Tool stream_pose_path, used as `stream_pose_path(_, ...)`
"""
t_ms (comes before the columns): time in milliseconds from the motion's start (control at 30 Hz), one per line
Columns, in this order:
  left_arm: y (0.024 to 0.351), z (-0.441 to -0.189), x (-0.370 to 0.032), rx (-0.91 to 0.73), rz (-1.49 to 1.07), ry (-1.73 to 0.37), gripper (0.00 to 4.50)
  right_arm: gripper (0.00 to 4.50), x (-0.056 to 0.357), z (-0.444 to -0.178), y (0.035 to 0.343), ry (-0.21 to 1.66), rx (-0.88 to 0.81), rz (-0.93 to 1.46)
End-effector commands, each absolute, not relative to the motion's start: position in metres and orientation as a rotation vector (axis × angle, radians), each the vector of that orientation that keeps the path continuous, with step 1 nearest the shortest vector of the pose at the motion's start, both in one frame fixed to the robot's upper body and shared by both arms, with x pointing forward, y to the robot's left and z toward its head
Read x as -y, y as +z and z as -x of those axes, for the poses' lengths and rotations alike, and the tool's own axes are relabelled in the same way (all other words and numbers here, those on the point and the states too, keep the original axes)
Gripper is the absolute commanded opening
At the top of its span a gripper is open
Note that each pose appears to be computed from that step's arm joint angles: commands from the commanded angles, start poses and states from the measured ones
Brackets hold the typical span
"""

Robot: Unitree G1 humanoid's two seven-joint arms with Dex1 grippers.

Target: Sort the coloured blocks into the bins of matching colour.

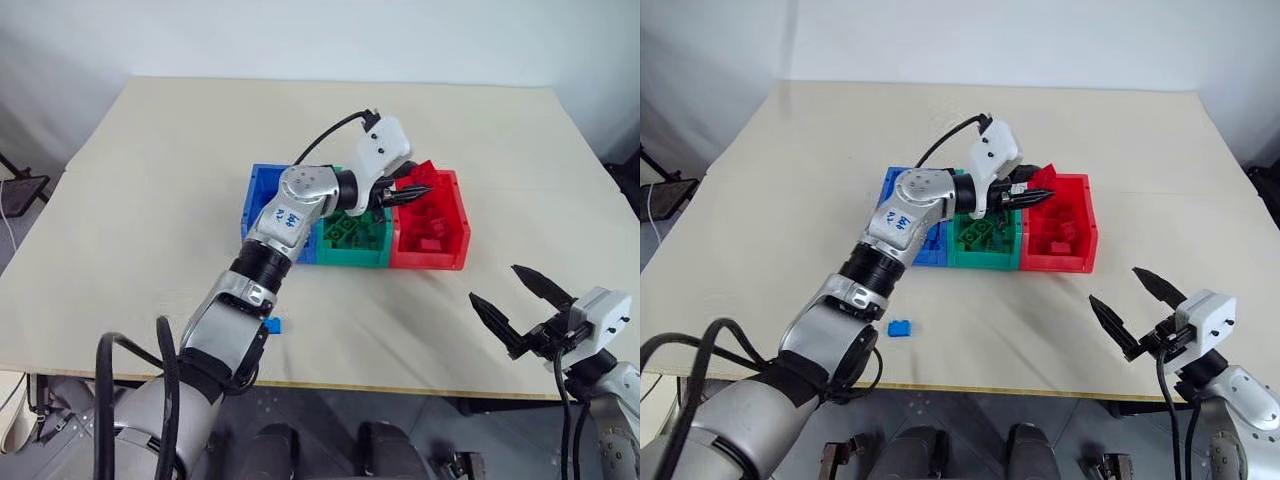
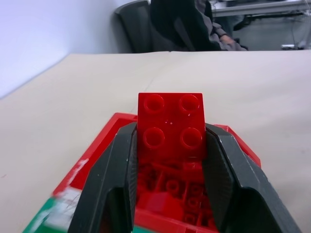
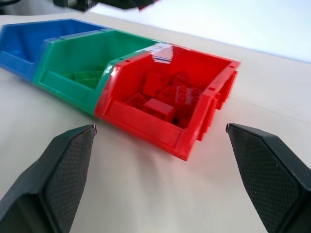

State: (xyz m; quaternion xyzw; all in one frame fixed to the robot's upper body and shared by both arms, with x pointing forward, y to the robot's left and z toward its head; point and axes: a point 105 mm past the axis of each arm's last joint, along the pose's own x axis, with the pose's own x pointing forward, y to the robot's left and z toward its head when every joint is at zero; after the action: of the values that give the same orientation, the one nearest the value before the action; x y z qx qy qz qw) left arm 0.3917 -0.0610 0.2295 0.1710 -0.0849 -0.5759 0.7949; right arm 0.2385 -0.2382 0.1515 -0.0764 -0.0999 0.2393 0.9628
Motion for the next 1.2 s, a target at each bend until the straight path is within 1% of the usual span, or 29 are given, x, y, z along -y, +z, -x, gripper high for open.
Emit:
stream_pose_path(33, 0.233, -0.391, 0.068, 0.232, -0.392, -1.249, 1.81, 4.5, 0.229, -0.236, 0.165, 0.473, 0.252, 0.17)
stream_pose_path(67, 0.231, -0.392, 0.068, 0.233, -0.397, -1.244, 2.23, 4.5, 0.229, -0.236, 0.166, 0.468, 0.256, 0.17)
stream_pose_path(133, 0.229, -0.392, 0.068, 0.252, -0.395, -1.239, 2.81, 4.5, 0.228, -0.236, 0.167, 0.464, 0.259, 0.169)
stream_pose_path(300, 0.226, -0.383, 0.06, 0.321, -0.41, -1.29, 4.45, 4.5, 0.223, -0.237, 0.168, 0.496, 0.26, 0.175)
stream_pose_path(467, 0.221, -0.372, 0.024, 0.388, -0.445, -1.297, 4.48, 4.5, 0.211, -0.242, 0.167, 0.61, 0.259, 0.205)
stream_pose_path(600, 0.216, -0.355, -0.027, 0.39, -0.399, -1.281, 4.48, 4.5, 0.197, -0.247, 0.16, 0.788, 0.215, 0.271)
stream_pose_path(667, 0.213, -0.345, -0.062, 0.395, -0.372, -1.239, 4.48, 4.5, 0.192, -0.251, 0.156, 0.872, 0.194, 0.304)
stream_pose_path(800, 0.197, -0.322, -0.121, 0.301, -0.344, -1.185, 4.48, 4.5, 0.188, -0.256, 0.145, 1.041, 0.141, 0.408)
stream_pose_path(900, 0.187, -0.302, -0.156, 0.235, -0.343, -1.126, 4.48, 4.5, 0.188, -0.264, 0.147, 1.091, 0.146, 0.393)
stream_pose_path(1000, 0.172, -0.28, -0.192, 0.109, -0.326, -1.082, 4.48, 4.5, 0.184, -0.27, 0.145, 1.157, 0.129, 0.412)
stream_pose_path(1133, 0.156, -0.263, -0.231, -0.014, -0.374, -0.998, 4.48, 4.5, 0.175, -0.269, 0.139, 1.252, 0.096, 0.408)
stream_pose_path(1200, 0.149, -0.257, -0.238, -0.066, -0.409, -0.991, 4.48, 4.5, 0.173, -0.268, 0.138, 1.276, 0.088, 0.403)
